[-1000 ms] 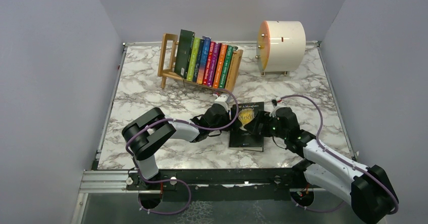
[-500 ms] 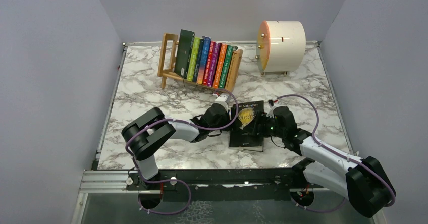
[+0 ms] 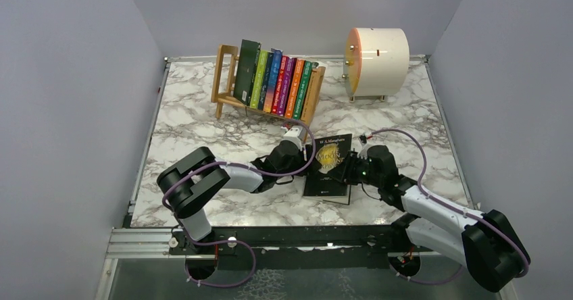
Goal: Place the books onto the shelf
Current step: Pick up the book from the center of the board.
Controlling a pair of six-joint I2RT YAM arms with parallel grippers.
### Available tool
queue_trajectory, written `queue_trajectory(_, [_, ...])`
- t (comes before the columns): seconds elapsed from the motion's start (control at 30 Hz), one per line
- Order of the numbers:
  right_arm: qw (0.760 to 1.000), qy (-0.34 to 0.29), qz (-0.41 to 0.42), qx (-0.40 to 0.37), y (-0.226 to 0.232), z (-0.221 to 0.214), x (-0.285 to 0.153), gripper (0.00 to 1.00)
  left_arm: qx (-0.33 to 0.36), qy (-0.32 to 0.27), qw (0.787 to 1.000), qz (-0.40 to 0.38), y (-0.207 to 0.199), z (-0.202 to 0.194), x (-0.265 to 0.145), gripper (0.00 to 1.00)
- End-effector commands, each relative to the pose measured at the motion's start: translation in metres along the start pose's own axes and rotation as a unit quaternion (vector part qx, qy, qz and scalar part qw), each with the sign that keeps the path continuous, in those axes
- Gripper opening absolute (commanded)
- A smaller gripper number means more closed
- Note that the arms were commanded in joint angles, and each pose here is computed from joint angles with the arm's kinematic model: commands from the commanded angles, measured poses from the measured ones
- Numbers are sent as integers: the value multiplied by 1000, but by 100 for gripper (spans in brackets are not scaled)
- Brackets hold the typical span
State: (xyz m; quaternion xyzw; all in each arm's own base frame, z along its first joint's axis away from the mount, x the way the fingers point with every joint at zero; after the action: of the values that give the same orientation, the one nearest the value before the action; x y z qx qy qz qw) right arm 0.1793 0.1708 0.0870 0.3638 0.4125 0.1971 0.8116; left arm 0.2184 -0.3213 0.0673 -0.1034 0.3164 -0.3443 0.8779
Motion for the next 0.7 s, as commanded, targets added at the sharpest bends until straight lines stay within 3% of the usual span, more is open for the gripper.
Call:
queue_trajectory(0.0, [998,-10,59,-14,19,4,-1,25,6,13,1000,9,2,-11,-8,52])
queue_trajectory(0.1, [998,-10,60,-13,19,4,-1,24,4,15,1000,7,3,-13,-8,51])
queue_trajectory(0.4, [998,-27,61,-13,20,7,-6,2,-3,-17,999,26,8,-4,-26,50])
queue_trajectory(0.67, [992,-53,103,-44,18,2,-16,1,-15,-79,996,36,10,17,-59,50])
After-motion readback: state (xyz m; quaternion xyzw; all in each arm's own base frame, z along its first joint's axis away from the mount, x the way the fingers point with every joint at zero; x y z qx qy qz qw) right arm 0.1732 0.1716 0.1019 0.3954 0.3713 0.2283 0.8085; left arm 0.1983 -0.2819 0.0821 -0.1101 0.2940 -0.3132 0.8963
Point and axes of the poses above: each gripper's point midway between its finger pads, its own x axis out along the fingers, its own y axis along the line the jaws close on, z = x × y, the point moved 5 cm from there along -x, back along the fingers, and after that the axes turned 12 degrees about x, right-handed, at the moved point
